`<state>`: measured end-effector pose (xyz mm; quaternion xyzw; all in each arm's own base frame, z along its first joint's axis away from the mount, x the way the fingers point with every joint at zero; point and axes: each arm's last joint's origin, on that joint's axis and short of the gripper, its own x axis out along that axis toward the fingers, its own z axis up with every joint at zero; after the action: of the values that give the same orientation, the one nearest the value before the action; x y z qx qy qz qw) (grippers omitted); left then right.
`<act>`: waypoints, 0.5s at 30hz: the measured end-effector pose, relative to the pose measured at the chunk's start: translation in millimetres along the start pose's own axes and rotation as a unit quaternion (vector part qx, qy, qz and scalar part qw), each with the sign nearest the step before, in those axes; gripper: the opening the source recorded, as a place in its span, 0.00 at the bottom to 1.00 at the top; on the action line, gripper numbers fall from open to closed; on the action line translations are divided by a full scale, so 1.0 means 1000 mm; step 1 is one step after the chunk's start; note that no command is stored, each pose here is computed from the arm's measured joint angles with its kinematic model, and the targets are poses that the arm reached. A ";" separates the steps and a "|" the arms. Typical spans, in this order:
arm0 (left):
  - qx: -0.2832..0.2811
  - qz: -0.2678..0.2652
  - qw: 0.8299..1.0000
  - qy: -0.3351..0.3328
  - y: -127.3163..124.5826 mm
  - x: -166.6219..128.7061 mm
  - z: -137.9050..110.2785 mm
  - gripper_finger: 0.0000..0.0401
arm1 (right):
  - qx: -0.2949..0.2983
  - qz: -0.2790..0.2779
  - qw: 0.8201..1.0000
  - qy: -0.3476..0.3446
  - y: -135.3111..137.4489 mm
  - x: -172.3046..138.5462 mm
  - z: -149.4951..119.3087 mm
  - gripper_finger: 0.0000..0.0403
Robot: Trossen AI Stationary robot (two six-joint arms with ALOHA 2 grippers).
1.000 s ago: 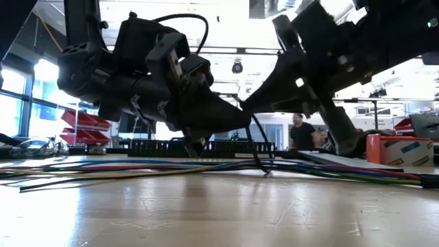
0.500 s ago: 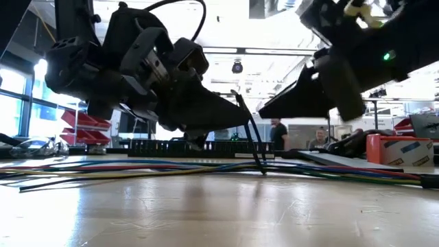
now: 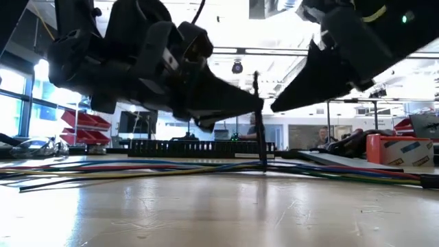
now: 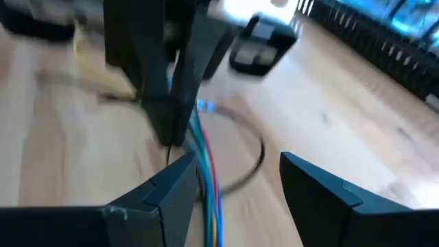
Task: Ziptie cables
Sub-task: Wrap the cable wires using the black zip tie
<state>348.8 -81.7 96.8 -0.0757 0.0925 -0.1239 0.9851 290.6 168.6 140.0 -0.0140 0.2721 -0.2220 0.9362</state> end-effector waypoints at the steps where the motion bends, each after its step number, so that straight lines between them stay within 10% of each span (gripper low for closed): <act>1: 0.006 0.001 1.000 -0.004 -0.001 0.001 0.002 0.00 | -0.004 0.002 1.000 0.025 0.002 -0.002 0.004 0.48; 15: 0.063 0.023 0.998 -0.002 -0.009 0.015 0.000 0.00 | 0.122 0.039 0.987 0.096 0.028 -0.010 0.045 0.48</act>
<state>361.3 -94.4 95.9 -0.0114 0.0838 -0.1063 0.9907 317.9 193.6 178.8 0.1321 0.3316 -0.2172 0.9085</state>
